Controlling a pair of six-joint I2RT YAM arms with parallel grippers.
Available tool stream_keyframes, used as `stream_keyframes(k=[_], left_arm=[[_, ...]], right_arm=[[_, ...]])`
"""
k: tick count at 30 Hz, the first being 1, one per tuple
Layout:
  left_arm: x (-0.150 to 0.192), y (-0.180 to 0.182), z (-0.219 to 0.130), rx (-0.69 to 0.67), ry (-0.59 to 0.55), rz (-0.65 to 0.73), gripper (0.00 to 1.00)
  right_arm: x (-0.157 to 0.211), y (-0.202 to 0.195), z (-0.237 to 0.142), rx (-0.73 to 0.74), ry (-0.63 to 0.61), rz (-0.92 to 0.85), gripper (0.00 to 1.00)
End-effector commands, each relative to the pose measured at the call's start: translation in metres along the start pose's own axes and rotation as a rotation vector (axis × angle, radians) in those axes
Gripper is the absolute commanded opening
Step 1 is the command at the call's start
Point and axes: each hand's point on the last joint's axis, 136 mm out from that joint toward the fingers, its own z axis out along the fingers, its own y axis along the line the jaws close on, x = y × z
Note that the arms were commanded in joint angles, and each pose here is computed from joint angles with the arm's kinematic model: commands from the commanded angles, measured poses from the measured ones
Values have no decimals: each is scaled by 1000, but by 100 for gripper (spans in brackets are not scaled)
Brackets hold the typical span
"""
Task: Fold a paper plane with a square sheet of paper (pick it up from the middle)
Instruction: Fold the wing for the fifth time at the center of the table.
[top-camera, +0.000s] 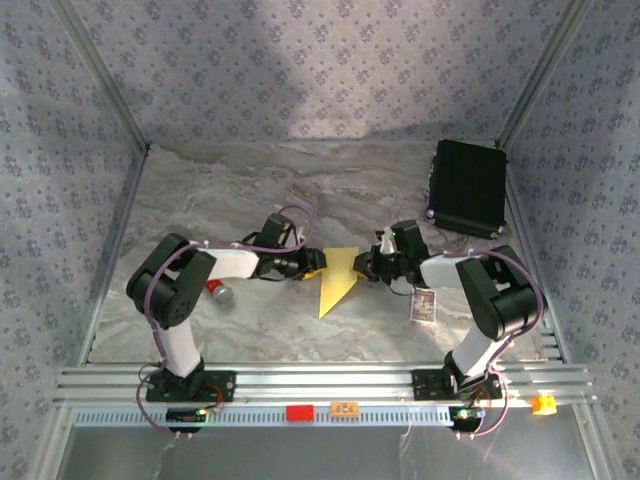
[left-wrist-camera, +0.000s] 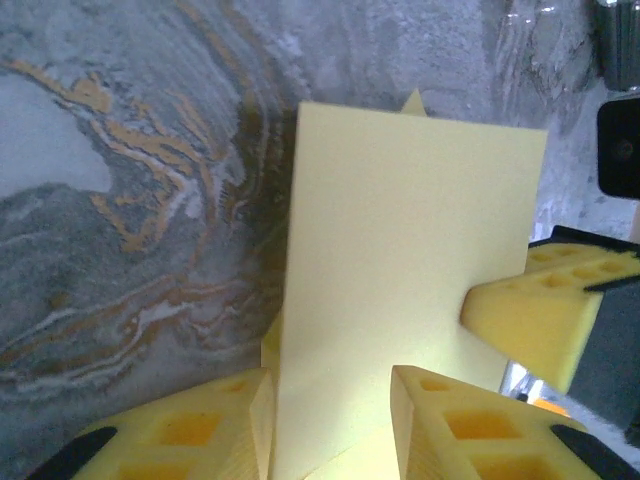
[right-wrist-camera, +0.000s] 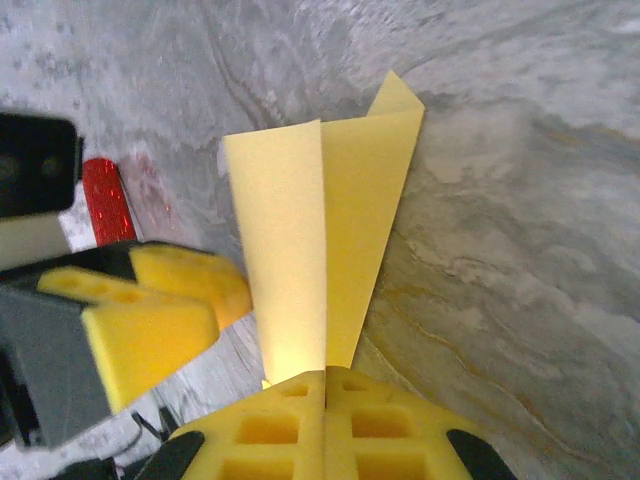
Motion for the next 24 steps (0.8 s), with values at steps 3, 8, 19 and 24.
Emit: stream_keyframes(k=[3, 8, 19, 24], left_arm=[[13, -27, -12, -105, -35, 241, 37], [36, -35, -14, -216, -53, 447, 40], [66, -34, -2, -469, -45, 775, 44], [70, -29, 6, -538, -33, 831, 44]], right_arm=[[-8, -9, -11, 37, -106, 181, 6], [-7, -11, -16, 26, -140, 262, 5], [-9, -2, -21, 9, -158, 289, 5], [-10, 2, -21, 7, -157, 285, 5]])
